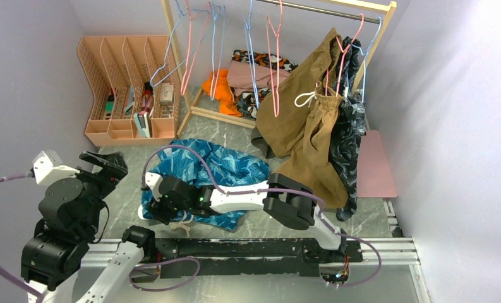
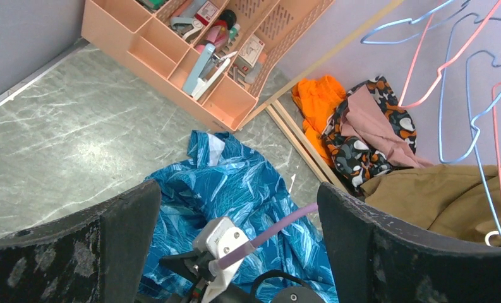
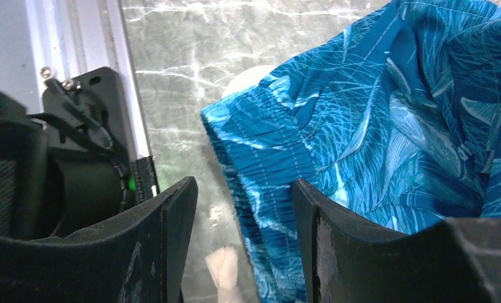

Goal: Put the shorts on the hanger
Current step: Adjust the shorts at the center of the board.

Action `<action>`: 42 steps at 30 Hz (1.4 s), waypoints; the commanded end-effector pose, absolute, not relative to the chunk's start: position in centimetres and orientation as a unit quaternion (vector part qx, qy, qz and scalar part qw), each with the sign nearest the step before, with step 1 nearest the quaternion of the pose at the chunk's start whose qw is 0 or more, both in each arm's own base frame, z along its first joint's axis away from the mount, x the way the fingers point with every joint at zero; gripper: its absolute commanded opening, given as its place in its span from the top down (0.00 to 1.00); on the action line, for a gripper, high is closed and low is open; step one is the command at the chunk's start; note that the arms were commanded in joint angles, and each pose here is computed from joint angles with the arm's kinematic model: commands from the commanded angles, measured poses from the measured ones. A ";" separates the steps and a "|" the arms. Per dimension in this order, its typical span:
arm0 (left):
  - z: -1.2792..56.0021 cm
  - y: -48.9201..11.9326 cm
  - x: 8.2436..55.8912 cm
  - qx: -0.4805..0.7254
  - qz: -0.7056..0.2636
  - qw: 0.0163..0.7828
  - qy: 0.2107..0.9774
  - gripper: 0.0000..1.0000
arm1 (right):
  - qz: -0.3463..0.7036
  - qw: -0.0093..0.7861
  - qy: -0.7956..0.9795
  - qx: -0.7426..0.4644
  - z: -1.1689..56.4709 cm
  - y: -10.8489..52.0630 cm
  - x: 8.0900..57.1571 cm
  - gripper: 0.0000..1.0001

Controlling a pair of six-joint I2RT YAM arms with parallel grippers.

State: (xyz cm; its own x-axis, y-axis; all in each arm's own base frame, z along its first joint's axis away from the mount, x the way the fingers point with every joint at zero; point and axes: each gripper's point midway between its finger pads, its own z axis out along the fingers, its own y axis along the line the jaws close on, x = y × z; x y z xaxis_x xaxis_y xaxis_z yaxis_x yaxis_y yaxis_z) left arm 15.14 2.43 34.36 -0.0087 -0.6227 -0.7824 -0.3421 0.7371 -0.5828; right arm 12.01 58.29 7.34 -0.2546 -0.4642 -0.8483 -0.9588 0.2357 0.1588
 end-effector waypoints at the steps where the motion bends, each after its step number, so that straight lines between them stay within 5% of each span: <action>1: 34.7 3.4 14.2 -0.348 -0.098 0.620 0.696 0.03 | 0.325 0.375 0.719 -0.486 6.9 58.9 14.1 0.40; 8: 34.3 3.5 13.7 -0.350 -0.098 0.619 0.696 0.03 | 0.255 0.416 0.750 -0.446 6.0 58.3 17.3 0.53; 17: 33.3 3.3 13.8 -0.342 -0.099 0.616 0.703 0.05 | 0.255 0.463 0.744 -0.408 10.2 56.8 19.3 0.99; 30: 31.8 -0.7 16.2 -0.259 -0.156 0.611 0.732 0.17 | 0.248 0.583 0.725 -0.270 28.0 45.7 22.2 1.00; 42: 27.8 -11.9 18.5 -0.096 -0.380 0.542 0.743 0.20 | 0.239 0.550 0.786 -0.151 25.8 37.2 24.4 1.00</action>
